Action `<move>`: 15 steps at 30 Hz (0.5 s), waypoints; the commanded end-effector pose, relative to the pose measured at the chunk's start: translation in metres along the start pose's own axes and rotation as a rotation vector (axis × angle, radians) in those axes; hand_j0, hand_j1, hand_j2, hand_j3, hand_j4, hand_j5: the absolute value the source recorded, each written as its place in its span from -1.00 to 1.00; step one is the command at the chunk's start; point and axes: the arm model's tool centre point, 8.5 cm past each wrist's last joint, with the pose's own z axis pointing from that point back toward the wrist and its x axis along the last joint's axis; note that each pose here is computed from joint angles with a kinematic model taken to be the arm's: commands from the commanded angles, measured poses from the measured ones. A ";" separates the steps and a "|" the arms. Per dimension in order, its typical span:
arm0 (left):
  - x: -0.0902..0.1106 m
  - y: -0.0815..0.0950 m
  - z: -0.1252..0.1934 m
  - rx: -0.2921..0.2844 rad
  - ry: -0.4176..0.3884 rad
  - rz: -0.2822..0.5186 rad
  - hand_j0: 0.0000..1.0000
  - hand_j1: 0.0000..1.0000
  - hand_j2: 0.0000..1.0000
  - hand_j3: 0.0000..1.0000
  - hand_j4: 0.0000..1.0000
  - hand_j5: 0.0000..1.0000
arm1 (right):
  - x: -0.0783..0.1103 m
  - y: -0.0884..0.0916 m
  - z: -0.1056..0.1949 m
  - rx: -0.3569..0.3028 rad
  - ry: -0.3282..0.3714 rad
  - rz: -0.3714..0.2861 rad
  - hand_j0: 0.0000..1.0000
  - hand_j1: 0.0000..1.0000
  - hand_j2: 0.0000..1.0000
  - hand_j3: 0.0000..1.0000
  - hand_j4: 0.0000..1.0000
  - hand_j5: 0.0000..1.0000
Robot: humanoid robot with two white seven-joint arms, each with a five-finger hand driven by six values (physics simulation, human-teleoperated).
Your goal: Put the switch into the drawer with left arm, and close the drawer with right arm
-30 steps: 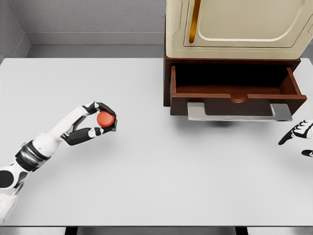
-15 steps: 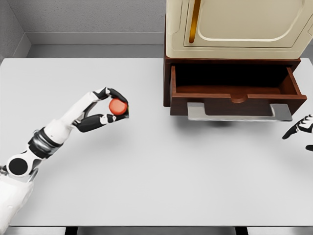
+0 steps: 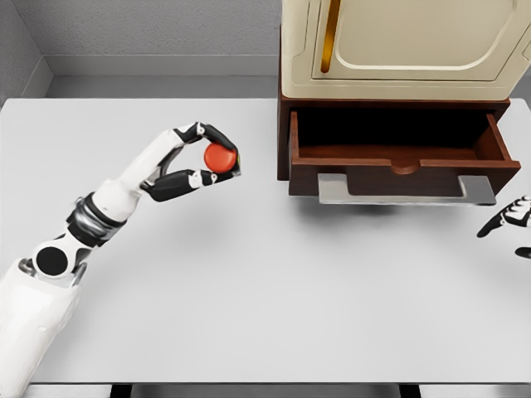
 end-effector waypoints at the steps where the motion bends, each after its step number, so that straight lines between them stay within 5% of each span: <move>1: 0.001 -0.005 -0.006 0.010 -0.014 0.011 -0.17 -0.17 -0.17 -0.17 -0.17 -0.17 | 0.000 0.011 -0.004 -0.008 -0.005 -0.029 0.38 0.38 0.38 0.38 0.38 0.38; 15: 0.015 -0.004 -0.047 0.012 -0.103 -0.033 -0.17 -0.17 -0.17 -0.17 -0.17 -0.17 | 0.001 0.015 -0.005 0.005 -0.015 -0.045 0.44 0.44 0.44 0.44 0.44 0.44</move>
